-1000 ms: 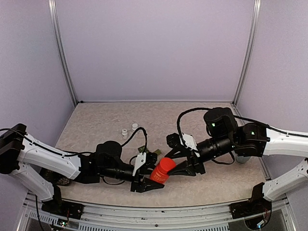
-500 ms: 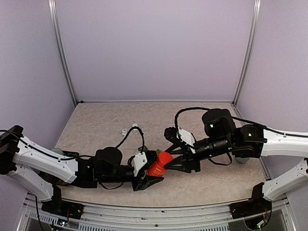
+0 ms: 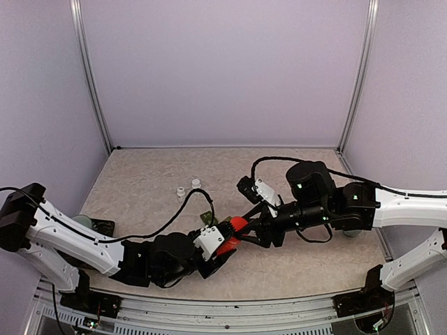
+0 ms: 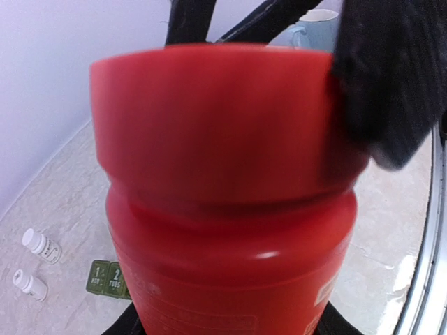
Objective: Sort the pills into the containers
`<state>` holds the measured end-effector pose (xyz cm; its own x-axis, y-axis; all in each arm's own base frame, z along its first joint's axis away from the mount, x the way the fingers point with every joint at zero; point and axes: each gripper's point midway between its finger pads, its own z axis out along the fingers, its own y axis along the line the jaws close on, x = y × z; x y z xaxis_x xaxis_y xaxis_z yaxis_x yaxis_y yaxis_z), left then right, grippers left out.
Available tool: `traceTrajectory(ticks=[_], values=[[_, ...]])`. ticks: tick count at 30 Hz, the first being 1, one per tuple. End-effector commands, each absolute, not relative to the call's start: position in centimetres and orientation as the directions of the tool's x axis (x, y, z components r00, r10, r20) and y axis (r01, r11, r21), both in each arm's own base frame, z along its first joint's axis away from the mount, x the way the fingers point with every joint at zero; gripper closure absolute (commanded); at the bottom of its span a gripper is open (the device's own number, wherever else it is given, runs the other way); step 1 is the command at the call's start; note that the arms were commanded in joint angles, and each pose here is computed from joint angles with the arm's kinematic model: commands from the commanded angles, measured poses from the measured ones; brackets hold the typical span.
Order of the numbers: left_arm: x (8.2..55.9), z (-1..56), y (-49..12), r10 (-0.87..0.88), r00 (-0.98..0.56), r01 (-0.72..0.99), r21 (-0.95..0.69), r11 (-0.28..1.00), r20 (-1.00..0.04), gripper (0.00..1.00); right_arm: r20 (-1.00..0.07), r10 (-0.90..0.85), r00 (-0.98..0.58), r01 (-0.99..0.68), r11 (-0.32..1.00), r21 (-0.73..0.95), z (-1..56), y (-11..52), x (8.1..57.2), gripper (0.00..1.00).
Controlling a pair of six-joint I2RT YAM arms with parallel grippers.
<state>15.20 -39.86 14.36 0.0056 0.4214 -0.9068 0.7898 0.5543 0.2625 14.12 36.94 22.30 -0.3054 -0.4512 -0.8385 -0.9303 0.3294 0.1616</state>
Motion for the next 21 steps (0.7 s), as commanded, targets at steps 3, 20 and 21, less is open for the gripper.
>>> traceTrajectory(ticks=[3,20,21], values=[[16.5,18.7,-40.8,0.314,0.036,0.707,0.246,0.663,-0.949,0.63,-0.807,-0.445,-0.388,-0.886,0.421,0.194,21.3,37.4,14.3,0.46],[14.3,20.3,-39.9,0.207,0.063,0.848,0.162,0.505,-0.976,0.63,-0.885,-0.453,-0.107,-0.977,0.214,0.008,26.0,34.8,11.3,0.13],[13.4,20.5,-40.0,0.186,0.070,0.884,0.148,0.443,-0.980,0.62,-0.888,-0.454,-0.068,-0.984,0.178,-0.015,26.4,34.5,10.7,0.14]])
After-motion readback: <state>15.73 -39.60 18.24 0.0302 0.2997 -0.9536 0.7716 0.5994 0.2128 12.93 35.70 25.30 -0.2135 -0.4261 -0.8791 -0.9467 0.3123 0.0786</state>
